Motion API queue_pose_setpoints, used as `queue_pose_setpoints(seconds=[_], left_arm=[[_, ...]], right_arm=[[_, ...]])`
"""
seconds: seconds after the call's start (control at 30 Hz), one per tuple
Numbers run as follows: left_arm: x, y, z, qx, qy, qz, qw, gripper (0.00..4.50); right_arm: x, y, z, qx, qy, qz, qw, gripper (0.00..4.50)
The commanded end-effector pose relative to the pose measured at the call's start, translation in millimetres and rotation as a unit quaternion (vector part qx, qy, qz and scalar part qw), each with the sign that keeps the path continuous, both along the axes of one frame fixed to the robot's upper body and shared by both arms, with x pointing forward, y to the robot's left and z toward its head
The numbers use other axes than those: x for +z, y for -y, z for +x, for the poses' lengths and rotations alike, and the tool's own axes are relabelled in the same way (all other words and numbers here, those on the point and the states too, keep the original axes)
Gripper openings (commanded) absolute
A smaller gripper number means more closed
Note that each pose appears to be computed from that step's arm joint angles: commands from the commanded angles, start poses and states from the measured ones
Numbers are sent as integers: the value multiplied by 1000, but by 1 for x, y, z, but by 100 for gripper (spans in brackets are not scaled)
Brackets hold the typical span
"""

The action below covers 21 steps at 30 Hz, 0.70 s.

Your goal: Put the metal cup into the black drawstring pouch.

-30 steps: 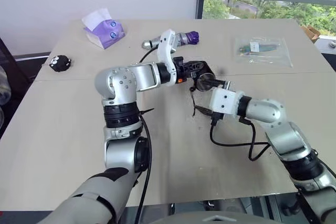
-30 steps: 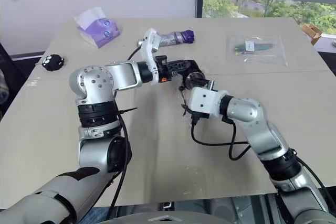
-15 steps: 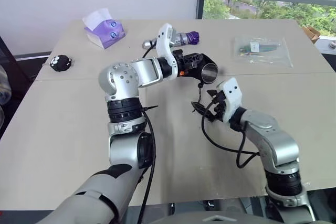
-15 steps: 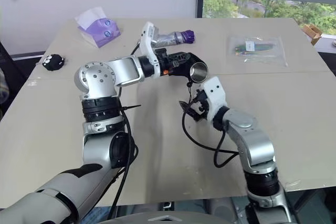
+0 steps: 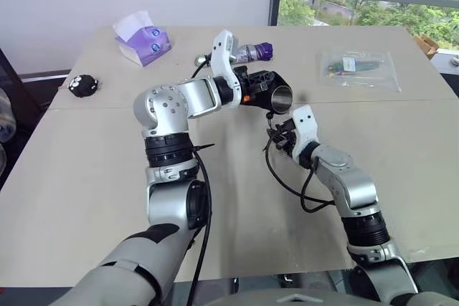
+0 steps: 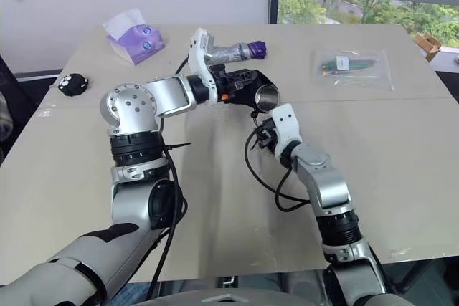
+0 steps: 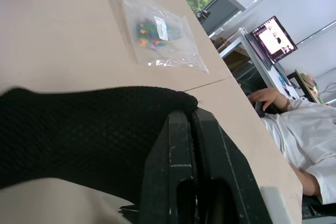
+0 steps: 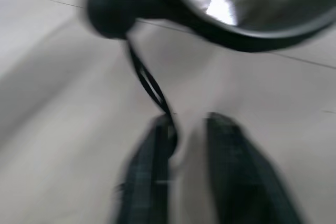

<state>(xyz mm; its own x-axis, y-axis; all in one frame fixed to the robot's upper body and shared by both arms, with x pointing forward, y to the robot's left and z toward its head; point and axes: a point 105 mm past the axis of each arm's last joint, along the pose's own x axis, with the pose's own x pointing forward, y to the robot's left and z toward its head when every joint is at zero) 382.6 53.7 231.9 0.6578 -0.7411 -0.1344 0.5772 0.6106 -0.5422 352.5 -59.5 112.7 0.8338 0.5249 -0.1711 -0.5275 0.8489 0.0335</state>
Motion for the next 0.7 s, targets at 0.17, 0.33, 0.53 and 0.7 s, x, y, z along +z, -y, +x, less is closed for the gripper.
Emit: queue_pose_setpoints(seconds=[0.17,0.33,0.53,0.7], left_arm=[[9,-2,2,9,23,-3,1000,0],[6,-2,3,14,25,11,1000,0],[5,-3,1,2,64,26,998,0],[16,-9,-4,-24,137,6,990,55]], right_arm=[[51,59,17,-149,109,63,981,3],[112,81,20,-208,238,82,945,3],[173,54,8,-132,372,36,918,3],[217,38,-2,-102,440,48,891,0]])
